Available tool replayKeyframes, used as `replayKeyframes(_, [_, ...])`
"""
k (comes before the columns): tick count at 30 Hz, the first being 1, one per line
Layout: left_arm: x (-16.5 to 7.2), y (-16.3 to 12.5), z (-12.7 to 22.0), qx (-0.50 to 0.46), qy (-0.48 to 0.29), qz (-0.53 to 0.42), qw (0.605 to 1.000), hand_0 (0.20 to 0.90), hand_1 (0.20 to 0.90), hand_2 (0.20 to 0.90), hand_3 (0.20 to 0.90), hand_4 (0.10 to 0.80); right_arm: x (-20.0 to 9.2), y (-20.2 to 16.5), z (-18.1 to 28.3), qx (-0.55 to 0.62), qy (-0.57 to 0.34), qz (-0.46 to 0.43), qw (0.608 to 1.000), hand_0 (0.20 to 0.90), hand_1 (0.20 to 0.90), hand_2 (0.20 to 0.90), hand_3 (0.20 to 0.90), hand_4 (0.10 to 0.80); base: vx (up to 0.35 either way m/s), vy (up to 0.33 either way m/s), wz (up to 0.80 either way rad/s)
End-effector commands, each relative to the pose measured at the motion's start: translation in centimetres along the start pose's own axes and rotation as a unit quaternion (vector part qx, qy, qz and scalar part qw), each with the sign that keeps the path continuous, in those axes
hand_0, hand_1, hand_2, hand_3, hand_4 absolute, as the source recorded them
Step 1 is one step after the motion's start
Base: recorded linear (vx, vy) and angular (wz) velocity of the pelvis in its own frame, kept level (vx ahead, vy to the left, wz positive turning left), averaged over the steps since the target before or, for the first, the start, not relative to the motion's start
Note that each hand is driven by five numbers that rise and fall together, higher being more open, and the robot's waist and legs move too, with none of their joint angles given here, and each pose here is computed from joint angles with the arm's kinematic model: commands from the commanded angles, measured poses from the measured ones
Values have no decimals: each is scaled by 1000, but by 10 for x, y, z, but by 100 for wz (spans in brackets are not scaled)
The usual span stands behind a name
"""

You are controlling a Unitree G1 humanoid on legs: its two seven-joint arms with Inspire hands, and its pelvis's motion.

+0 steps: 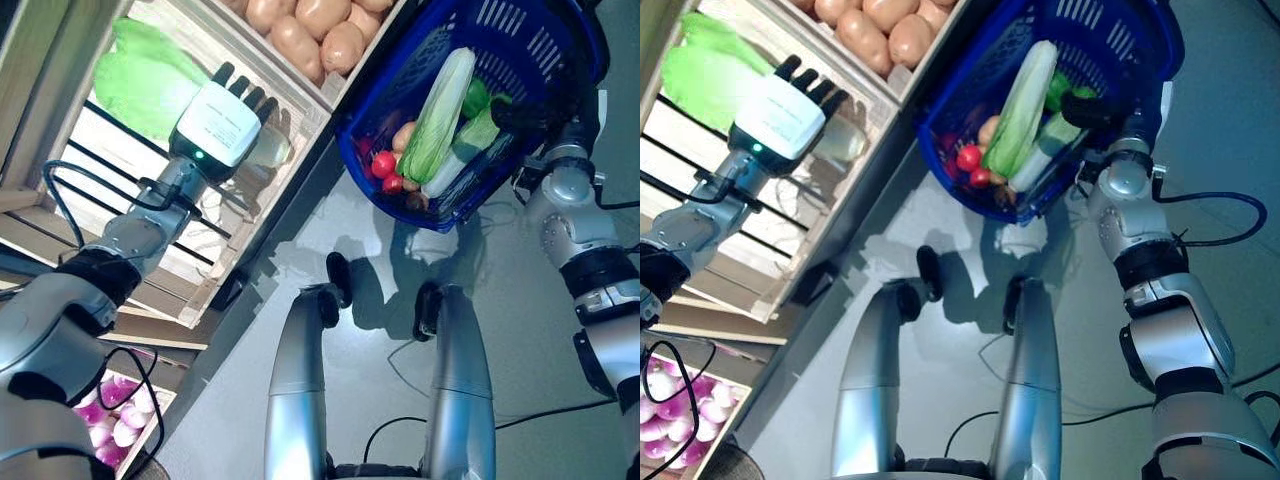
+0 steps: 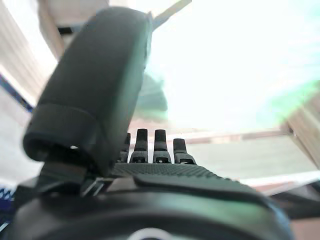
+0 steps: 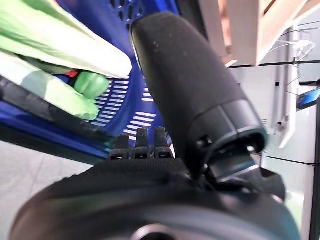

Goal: Put vegetables into the basket

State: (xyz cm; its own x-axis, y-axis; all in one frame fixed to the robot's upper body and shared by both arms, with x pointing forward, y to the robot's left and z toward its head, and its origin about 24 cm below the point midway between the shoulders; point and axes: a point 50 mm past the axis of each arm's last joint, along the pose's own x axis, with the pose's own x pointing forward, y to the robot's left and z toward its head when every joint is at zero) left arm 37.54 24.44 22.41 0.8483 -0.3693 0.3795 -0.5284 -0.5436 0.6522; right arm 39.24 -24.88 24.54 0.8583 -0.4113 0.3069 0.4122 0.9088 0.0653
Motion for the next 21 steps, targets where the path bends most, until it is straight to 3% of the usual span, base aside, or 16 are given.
replayKeyframes(1, [26,44,-43,28,84,83,993,900,900,900,900,800,5,-5,60,82,-120,4,989,900,900,900,900,800,-49,2,3])
replayKeyframes(21, [62,71,-33,27,49,67,996,900,900,900,900,800,6,5,76,123,-143,-4,982,900,900,900,900,800,-31,2,1])
